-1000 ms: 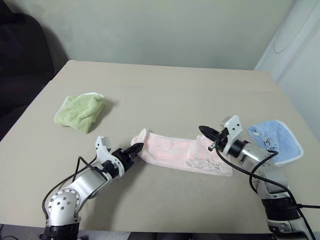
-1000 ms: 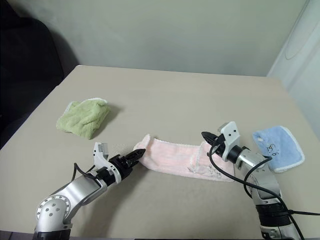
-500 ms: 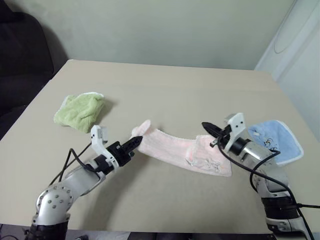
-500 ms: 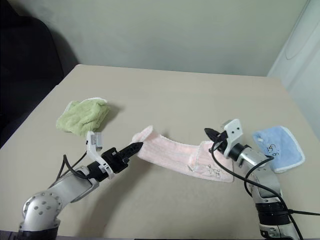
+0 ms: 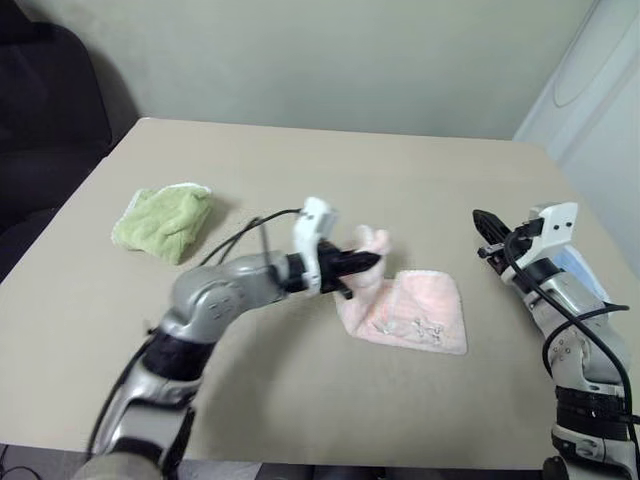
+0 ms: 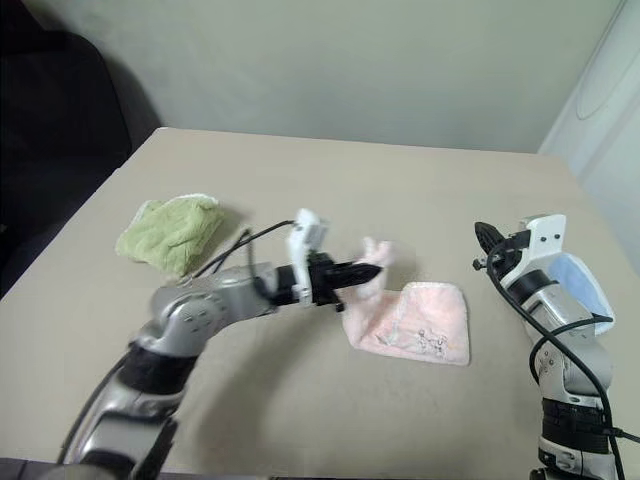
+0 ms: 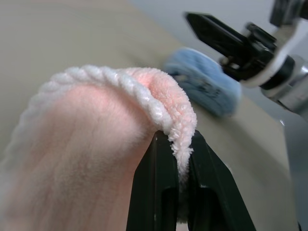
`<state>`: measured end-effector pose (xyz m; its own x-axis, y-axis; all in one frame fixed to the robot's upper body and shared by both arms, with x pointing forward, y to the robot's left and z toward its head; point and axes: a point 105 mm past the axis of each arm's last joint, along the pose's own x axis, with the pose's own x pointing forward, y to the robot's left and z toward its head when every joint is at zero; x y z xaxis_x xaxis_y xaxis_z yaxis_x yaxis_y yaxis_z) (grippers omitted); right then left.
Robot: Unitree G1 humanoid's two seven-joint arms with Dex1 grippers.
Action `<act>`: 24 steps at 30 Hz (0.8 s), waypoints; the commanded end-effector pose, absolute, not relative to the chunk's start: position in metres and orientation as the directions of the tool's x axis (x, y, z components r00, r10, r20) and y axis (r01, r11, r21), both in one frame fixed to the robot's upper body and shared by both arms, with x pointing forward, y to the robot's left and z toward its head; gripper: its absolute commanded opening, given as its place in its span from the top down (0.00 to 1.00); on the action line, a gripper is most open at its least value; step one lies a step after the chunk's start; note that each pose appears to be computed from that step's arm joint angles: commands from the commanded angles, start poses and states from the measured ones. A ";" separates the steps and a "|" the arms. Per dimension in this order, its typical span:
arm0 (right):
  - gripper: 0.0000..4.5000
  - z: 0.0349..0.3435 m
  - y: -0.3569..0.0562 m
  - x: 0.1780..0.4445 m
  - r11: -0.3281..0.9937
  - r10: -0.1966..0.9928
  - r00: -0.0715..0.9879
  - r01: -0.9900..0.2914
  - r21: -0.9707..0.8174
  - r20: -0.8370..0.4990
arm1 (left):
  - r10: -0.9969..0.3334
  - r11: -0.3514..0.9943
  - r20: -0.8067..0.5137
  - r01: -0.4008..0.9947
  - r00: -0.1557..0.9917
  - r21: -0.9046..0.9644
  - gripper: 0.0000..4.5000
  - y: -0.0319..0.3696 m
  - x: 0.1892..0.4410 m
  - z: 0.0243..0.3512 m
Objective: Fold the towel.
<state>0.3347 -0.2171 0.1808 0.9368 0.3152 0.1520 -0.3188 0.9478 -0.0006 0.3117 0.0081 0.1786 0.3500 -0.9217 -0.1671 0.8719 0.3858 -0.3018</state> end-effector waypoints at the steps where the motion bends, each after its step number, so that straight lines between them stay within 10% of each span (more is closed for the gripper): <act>1: 1.00 0.194 -0.226 0.325 0.963 0.268 0.943 -0.268 -0.024 0.198 | -0.959 0.257 -0.186 0.937 0.215 -0.239 1.00 -0.031 0.300 0.191; 13: 1.00 0.196 -0.243 0.311 0.987 0.159 0.962 -0.160 -0.015 0.224 | -0.869 0.112 -0.488 0.993 0.083 -0.031 1.00 -0.098 0.286 0.129; 22: 1.00 0.193 -0.239 0.317 0.985 0.169 0.961 -0.170 -0.018 0.218 | -0.877 0.110 -0.480 0.985 0.034 -0.131 1.00 -0.102 0.282 0.115; 24: 1.00 0.192 -0.237 0.319 0.983 0.181 0.960 -0.180 -0.022 0.212 | -0.916 0.105 -0.402 0.968 0.005 -0.226 0.87 -0.104 0.281 0.127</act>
